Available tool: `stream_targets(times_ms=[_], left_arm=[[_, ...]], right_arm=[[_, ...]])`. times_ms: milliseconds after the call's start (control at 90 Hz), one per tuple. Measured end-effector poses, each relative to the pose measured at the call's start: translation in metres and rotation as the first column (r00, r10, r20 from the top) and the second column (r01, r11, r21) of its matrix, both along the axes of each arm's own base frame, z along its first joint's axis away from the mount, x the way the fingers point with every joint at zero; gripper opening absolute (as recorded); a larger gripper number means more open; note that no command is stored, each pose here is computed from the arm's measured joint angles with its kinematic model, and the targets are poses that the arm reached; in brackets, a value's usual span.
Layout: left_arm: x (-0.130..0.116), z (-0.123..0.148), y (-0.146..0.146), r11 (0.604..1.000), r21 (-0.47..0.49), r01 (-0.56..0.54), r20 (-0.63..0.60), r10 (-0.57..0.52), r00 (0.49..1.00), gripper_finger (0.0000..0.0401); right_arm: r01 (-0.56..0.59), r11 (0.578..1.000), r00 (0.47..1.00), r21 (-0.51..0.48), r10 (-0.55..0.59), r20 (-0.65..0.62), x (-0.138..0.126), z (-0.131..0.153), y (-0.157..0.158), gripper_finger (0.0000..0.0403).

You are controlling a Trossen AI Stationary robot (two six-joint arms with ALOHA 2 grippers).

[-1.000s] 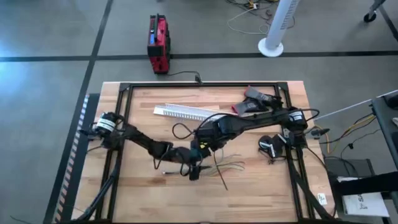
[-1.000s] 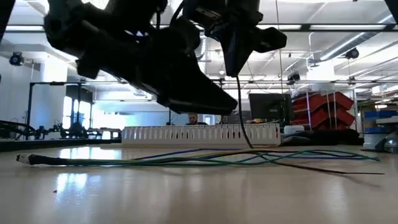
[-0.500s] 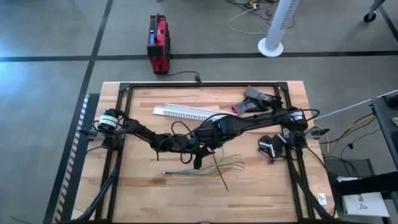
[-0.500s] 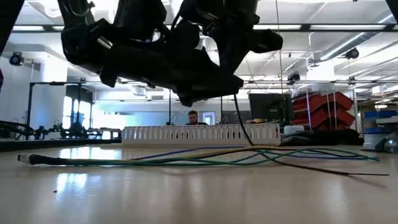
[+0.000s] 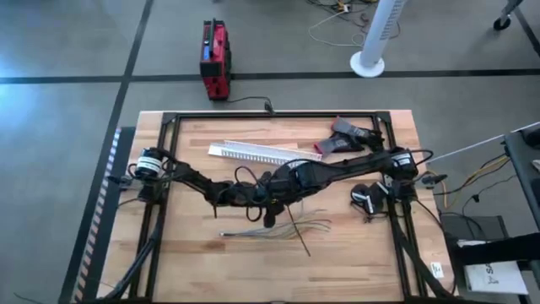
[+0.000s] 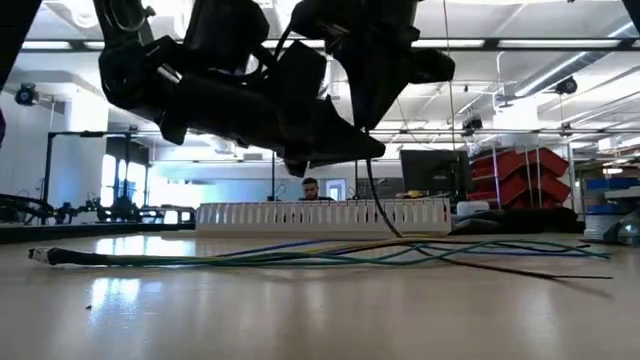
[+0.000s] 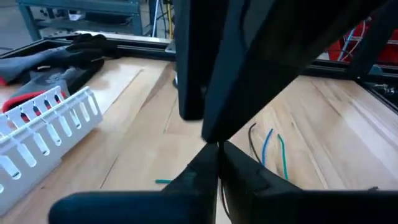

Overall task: Ziptie cables
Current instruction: Insert the black ziptie on the cable wires

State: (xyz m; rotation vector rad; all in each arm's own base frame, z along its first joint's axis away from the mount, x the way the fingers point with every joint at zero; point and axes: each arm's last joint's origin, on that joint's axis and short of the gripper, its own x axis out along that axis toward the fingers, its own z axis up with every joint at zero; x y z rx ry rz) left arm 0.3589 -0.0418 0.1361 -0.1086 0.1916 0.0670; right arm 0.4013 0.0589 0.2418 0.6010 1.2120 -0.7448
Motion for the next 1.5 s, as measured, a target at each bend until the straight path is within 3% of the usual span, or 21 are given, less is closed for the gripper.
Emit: stream_targets(times_ms=[256,400,556,689,822,1011,1133,1333,1500], left_arm=[[-0.003,-0.004,-0.002,0.999,0.034,0.039,-0.027,-0.038,0.999,0.0],[-0.003,-0.004,-0.002,0.997,0.056,0.061,-0.026,-0.059,0.998,0.0],[-0.003,-0.004,-0.002,0.994,0.084,0.069,-0.028,-0.067,0.997,0.0],[-0.003,-0.004,-0.003,0.992,0.087,0.096,-0.03,-0.094,0.995,0.0],[-0.003,-0.004,-0.003,0.991,0.087,0.097,-0.034,-0.094,0.995,0.0],[-0.002,-0.003,-0.003,0.991,0.088,0.096,-0.021,-0.094,0.995,0.0],[-0.003,-0.003,-0.003,0.991,0.089,0.096,-0.023,-0.095,0.995,0.0],[-0.003,-0.005,-0.003,0.991,0.09,0.098,-0.04,-0.094,0.995,0.0],[-0.003,-0.005,-0.004,0.991,0.089,0.101,-0.04,-0.098,0.994,0.0]], right_arm=[[-0.038,0.987,0.997,-0.158,0.049,0.066,-0.023,0.037,0.014,0.0154],[-0.172,0.929,0.976,-0.328,0.206,0.072,-0.038,0.048,0.039,0.0174],[-0.315,0.828,0.936,-0.463,0.352,-0.008,-0.046,0.031,0.062,0.0169],[-0.397,0.773,0.899,-0.495,0.437,-0.039,-0.049,-0.002,0.067,0.0152],[-0.403,0.738,0.868,-0.541,0.496,0.029,-0.064,-0.018,0.064,0.0134],[-0.368,0.728,0.82,-0.579,0.548,0.167,-0.103,-0.033,0.044,0.0116],[-0.356,0.718,0.746,-0.598,0.604,0.281,-0.122,-0.041,0.035,0.0108],[-0.405,0.668,0.523,-0.625,0.729,0.441,-0.131,-0.064,0.025,0.0104],[-0.359,0.639,0.424,-0.68,0.761,0.491,-0.136,-0.074,0.022,0.0119]])
